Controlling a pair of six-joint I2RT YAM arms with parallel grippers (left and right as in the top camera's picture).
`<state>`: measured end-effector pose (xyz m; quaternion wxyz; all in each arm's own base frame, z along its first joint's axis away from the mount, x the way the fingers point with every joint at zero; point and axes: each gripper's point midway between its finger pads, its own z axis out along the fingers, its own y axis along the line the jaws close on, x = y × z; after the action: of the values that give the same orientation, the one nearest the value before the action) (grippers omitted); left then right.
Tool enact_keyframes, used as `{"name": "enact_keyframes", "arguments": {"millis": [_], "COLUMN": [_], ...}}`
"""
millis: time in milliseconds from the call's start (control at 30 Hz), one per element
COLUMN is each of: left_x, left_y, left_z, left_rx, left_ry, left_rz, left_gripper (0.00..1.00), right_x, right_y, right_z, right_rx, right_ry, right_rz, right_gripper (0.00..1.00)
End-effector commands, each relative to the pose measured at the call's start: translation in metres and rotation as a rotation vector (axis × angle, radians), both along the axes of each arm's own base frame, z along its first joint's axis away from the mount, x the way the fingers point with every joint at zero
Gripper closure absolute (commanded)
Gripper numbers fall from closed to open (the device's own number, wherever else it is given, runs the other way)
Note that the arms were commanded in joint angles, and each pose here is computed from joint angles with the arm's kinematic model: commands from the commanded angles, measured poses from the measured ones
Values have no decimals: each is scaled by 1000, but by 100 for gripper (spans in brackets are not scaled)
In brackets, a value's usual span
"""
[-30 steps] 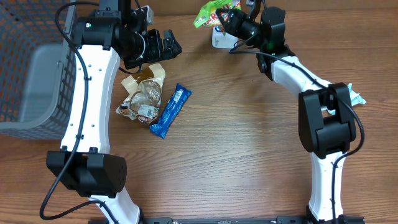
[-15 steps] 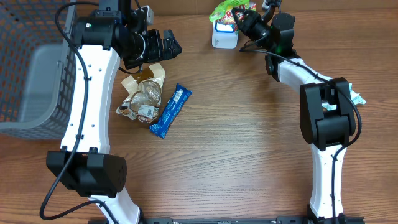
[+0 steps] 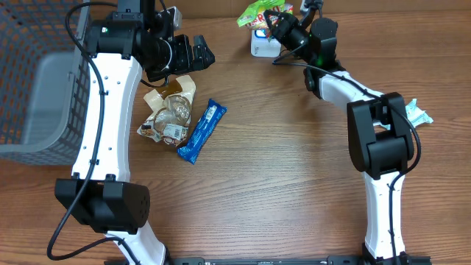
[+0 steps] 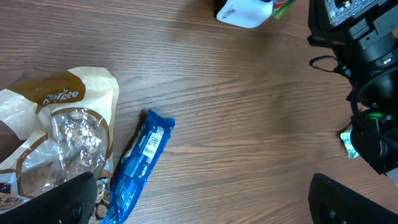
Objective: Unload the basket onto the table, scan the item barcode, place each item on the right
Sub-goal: 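Hold the green bag in front of the white scanner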
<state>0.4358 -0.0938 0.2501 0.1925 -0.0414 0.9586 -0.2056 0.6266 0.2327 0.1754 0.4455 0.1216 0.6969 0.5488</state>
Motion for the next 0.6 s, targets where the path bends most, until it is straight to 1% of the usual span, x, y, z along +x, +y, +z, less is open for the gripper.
{"name": "enact_keyframes", "arguments": {"millis": [0,100,233,300,367,467,567], "left_x": [0,0,0,0,0,0,0], "left_y": [4,4,4,4,4,4,4], "left_z": [9,9,9,9,9,9,9], "left_rx": [11,11,11,11,11,11,11], "left_ry": [-31,-31,-31,-31,-31,-31,-31], "left_rz": [-4,-4,-4,-4,-4,-4,-4], "left_gripper": [0,0,0,0,1,0,0], "right_x": [2,-3,-24,-32,-37,-41,-44], "right_y": [-1,4,13,10,6,0,-2], "right_z": [21,27,56,64,69,64,55], "right_rx": [20,24,28,29,18,-3,-69], "right_ry": [-48,-78,-229,-260,-250,-164,-92], "right_rz": [-6,33,177,227,273,316,322], "right_gripper": [96,96,96,96,96,96,96]}}
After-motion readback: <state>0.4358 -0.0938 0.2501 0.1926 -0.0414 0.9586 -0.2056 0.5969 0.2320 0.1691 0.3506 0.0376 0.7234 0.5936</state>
